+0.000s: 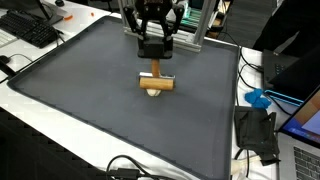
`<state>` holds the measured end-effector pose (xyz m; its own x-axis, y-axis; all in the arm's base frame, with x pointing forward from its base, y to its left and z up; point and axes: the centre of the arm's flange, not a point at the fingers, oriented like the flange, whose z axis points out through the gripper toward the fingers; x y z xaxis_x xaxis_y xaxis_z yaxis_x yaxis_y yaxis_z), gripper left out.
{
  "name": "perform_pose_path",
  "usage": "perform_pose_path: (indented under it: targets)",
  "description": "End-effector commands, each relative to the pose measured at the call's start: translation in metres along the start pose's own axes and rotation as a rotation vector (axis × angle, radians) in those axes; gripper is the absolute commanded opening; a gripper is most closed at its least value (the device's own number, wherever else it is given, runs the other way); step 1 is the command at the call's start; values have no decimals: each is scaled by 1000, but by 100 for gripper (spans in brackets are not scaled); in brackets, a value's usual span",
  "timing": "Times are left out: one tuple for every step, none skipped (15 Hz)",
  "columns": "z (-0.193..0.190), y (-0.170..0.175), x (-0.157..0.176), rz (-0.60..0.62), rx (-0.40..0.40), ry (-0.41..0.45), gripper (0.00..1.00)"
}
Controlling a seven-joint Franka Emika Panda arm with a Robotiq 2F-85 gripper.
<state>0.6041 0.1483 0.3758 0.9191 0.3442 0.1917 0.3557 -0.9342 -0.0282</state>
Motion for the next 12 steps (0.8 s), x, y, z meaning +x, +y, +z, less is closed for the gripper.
perform_pose_path:
  targets:
    - [12,-1,-5,4,25,15,27]
    - [12,-1,-5,6,24,16,27]
    - [13,0,-5,6,24,11,27]
    - [12,0,-6,1,21,-2,27]
    - [12,1,-6,-2,15,-16,27]
    - [10,2,-7,-8,10,-32,27]
    - [9,2,-8,-12,2,-43,27]
    - [8,2,-8,-13,1,-53,27]
    - [6,2,-8,-16,-3,-64,27]
    - [5,2,-8,-18,-4,-73,27]
    - [4,2,-8,-19,-5,-80,27]
    - [4,2,-8,-20,-4,-86,27]
